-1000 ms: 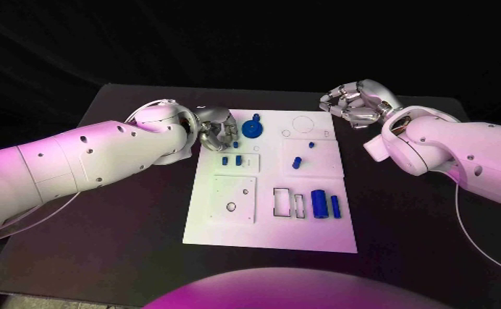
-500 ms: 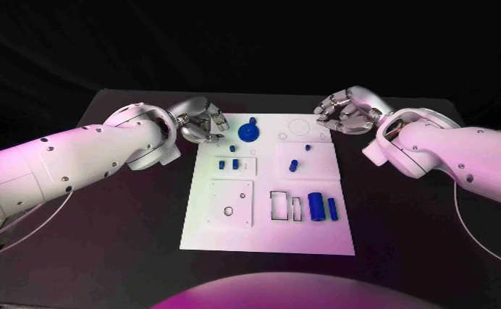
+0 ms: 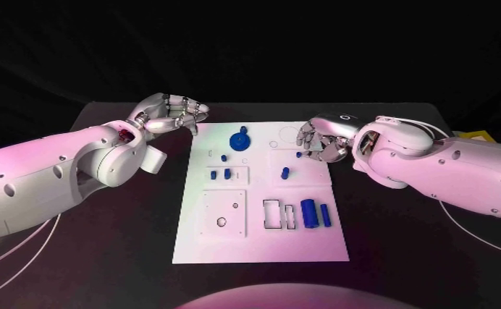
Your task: Assemble the parts on the task board
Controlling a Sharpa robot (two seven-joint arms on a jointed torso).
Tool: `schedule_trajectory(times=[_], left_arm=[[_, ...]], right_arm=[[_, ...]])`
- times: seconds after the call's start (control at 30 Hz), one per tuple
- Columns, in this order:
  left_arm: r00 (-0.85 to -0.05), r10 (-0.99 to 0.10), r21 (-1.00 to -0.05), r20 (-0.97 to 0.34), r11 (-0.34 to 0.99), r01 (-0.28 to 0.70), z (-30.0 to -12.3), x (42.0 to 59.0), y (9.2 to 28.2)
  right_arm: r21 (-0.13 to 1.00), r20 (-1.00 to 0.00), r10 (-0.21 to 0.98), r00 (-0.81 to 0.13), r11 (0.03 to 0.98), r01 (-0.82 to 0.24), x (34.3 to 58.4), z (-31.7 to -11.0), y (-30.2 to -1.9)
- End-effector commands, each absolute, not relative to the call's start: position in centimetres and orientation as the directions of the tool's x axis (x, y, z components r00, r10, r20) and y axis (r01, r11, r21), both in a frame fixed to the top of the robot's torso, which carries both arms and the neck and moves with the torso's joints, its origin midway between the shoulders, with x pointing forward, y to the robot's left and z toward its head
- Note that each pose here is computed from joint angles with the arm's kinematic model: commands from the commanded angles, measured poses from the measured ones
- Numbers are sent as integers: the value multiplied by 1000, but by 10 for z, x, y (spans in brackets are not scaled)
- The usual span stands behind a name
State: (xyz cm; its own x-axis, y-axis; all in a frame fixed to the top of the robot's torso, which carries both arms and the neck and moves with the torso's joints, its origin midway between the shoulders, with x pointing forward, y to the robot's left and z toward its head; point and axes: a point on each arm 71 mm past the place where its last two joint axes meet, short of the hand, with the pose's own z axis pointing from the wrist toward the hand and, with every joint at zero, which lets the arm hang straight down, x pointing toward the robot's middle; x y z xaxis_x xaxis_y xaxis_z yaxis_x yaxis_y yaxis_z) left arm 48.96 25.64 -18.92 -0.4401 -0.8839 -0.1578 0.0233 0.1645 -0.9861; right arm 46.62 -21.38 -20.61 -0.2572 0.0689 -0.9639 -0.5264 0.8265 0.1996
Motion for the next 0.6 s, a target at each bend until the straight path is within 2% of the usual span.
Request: schedule_trajectory(times=[0.03, 0.23, 0.6], left_arm=[[-436, -900, -1000, 5, -8, 4, -184, 488, 256], [-413, -911, -1000, 13, -20, 14, -183, 487, 261], [-403, -915, -1000, 12, -20, 15, -183, 487, 263]], right_arm=[[1, -976, -117, -183, 839, -544, 465, -210, -210], [-41, -977, -149, -155, 838, -544, 463, -212, -204], [-48, -978, -152, -143, 832, -553, 461, -215, -197]])
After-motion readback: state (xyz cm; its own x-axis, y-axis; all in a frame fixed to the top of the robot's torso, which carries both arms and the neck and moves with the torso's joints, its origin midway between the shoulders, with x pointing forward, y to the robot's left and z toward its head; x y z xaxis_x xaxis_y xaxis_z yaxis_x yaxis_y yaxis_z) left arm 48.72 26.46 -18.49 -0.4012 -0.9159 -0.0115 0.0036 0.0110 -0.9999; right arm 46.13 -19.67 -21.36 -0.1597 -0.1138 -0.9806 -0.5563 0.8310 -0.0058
